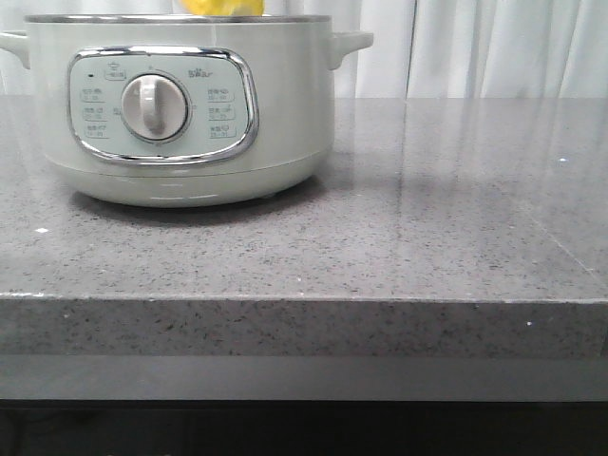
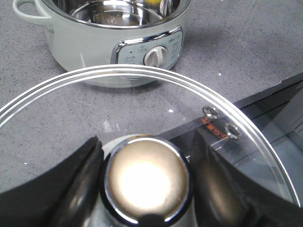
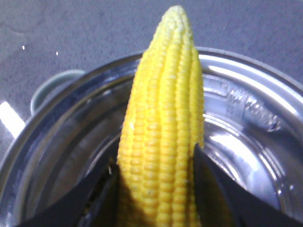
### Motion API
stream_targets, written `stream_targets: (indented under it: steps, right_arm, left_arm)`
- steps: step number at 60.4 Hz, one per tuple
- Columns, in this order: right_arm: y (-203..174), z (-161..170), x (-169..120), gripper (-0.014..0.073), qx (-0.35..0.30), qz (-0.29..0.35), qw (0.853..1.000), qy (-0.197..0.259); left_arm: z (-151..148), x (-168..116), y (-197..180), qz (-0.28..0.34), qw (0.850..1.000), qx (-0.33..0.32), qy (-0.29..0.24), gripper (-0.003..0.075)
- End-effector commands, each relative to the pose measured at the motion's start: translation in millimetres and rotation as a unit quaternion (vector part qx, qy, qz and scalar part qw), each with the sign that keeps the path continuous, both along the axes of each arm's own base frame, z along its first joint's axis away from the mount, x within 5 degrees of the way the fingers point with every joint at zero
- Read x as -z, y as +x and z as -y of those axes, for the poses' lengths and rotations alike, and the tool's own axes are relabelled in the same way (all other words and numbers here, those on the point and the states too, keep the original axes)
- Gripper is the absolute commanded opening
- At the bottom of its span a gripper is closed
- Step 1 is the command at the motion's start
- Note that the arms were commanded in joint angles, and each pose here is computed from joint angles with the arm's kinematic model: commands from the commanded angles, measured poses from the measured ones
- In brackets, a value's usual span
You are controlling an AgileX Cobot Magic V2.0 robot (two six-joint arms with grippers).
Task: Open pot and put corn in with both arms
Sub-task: 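Carry the corn cob with the right gripper over the open pot, then open the right gripper to drop the corn into the pot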
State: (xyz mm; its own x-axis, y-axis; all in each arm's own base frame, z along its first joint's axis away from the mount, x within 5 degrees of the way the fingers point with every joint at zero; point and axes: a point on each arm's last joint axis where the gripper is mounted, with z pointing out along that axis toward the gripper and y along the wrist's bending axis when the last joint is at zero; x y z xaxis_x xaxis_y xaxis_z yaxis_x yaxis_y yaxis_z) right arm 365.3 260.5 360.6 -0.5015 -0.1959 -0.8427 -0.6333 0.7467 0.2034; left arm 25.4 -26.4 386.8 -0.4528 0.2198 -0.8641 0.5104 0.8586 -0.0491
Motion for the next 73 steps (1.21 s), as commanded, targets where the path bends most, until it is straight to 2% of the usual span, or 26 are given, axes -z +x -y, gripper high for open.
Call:
stream_targets:
  steps: [1,12,27,31,42,51,58,73]
  right_arm:
    - [-7.3,5.0,-31.7,0.0380,0.001,0.039,0.999,0.027]
    - [-8.0,5.4,-30.1,0.0479,-0.003,0.032,0.999,0.021]
    - [-8.7,5.7,-30.7,0.0481,-0.004,0.031,0.999,0.021]
    - [-8.7,5.7,-30.7,0.0431,-0.004,0.031,0.999,0.021]
    - [-9.2,6.3,-32.8,0.0116,-0.002,0.035,0.999,0.023]
    - [-7.8,16.1,-40.3,-0.0068,0.008,0.044,0.999,0.028]
    - [-4.3,37.1,-51.2,-0.0068,0.030,0.052,0.998,0.030]
    - [-9.1,109.4,-73.6,-0.0068,0.106,0.080,0.991,0.012]
  left_arm:
    - [2.2,-19.3,2.4,0.062,0.997,-0.002,-0.047,0.0335]
    - [2.2,-19.3,2.4,0.062,0.997,-0.002,-0.047,0.0335]
    - [2.2,-19.3,2.4,0.062,0.997,-0.002,-0.047,0.0335]
    - [2.2,-19.3,2.4,0.062,0.997,-0.002,-0.047,0.0335]
    - [2.2,-19.3,2.4,0.062,0.997,-0.002,-0.047,0.0335]
    - [2.2,-19.3,2.4,0.062,0.997,-0.002,-0.047,0.0335]
    - [2.2,-19.3,2.4,0.062,0.997,-0.002,-0.047,0.0335]
    - [2.2,-19.3,2.4,0.062,0.997,-0.002,-0.047,0.0335]
